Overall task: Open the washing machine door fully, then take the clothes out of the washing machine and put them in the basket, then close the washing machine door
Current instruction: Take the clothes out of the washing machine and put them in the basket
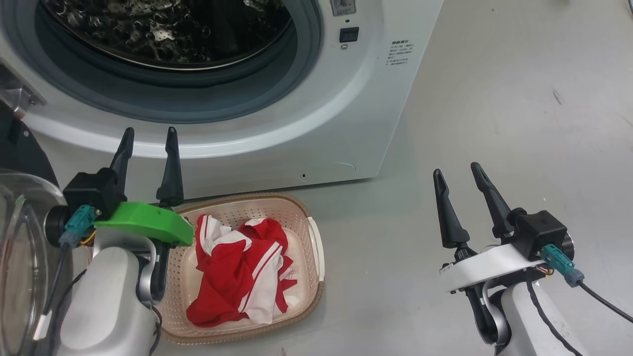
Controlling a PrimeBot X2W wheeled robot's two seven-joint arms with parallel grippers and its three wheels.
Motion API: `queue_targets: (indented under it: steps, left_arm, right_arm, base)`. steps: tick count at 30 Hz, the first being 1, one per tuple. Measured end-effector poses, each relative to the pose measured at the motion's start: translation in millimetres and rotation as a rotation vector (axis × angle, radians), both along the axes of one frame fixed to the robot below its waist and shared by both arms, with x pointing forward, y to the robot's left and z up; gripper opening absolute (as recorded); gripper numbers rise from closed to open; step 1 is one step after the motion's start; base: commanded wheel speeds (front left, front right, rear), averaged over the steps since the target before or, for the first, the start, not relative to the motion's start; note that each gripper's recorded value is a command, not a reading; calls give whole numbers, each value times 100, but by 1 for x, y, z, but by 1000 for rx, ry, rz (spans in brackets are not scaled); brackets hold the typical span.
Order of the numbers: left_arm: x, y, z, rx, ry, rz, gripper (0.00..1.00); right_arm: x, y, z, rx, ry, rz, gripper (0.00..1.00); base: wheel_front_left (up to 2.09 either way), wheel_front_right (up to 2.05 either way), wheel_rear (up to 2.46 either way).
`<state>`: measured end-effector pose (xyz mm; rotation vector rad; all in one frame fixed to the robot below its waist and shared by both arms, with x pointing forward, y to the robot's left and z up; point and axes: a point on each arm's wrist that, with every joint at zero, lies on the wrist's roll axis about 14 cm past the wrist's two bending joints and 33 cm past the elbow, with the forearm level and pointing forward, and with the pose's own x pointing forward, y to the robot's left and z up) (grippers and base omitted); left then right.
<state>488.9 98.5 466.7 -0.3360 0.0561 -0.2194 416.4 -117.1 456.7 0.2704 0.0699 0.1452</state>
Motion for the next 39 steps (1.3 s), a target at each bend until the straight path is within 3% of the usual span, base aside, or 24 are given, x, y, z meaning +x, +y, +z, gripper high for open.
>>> queue_targets:
  steps: [22, 39]
  left_arm:
    - [-84, 22, 4, 69, 9, 87, 100]
    - [-126, 38, 0, 91, 39, 153, 100]
  right_arm:
    - [-36, 6, 12, -10, -20, 26, 100]
    - [-55, 3, 8, -9, -4, 15, 100]
  base:
    - [0, 0, 0]
    - [0, 0, 0]
